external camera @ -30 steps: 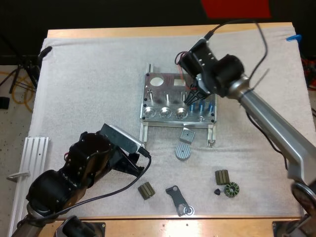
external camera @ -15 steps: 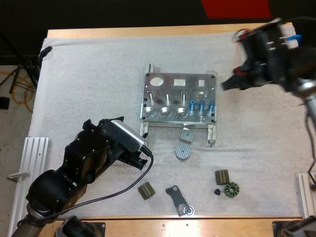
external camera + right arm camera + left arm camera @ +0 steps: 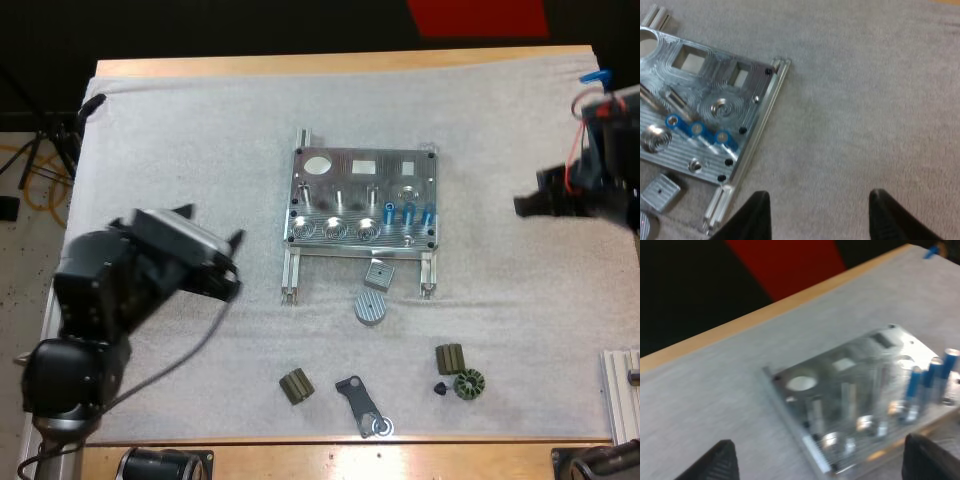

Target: Load cells from right to left

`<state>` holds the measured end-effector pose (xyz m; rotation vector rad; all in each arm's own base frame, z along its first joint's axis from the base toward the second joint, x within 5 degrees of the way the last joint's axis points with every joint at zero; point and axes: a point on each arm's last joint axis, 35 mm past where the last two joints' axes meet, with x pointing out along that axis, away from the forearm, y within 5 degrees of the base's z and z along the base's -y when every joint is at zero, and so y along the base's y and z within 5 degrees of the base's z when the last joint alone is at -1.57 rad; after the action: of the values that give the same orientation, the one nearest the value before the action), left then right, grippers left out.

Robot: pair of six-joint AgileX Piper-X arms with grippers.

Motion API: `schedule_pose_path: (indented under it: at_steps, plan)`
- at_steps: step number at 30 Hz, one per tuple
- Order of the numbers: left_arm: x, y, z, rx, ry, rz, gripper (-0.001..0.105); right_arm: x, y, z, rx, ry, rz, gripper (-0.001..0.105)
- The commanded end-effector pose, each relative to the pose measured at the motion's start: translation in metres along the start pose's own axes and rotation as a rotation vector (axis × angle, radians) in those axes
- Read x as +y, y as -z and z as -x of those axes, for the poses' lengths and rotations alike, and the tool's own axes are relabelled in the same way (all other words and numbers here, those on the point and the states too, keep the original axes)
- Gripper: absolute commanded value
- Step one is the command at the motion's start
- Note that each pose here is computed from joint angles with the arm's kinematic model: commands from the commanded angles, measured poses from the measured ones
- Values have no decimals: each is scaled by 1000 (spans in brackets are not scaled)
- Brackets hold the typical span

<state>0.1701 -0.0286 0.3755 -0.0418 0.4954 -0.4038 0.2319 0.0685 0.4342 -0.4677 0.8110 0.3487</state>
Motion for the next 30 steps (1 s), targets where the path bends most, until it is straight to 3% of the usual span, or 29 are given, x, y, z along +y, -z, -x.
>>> schedule_pose_path:
  at_steps: [1,6,18,23,30]
  plan:
    - [6,-2,4,-11,-24,7,66,1,7,6,-31,16,5,44]
    - [17,-2,18,-47,-132,27,66,7,36,17,-66,105,56,44]
    - [-7,22,71,-40,-188,22,66,33,111,26,-236,166,41,44]
    - [-17,34,96,-104,-228,2,66,45,141,25,-274,114,19,44]
    - [-30,75,125,-239,-303,12,66,58,172,31,-390,92,-20,44]
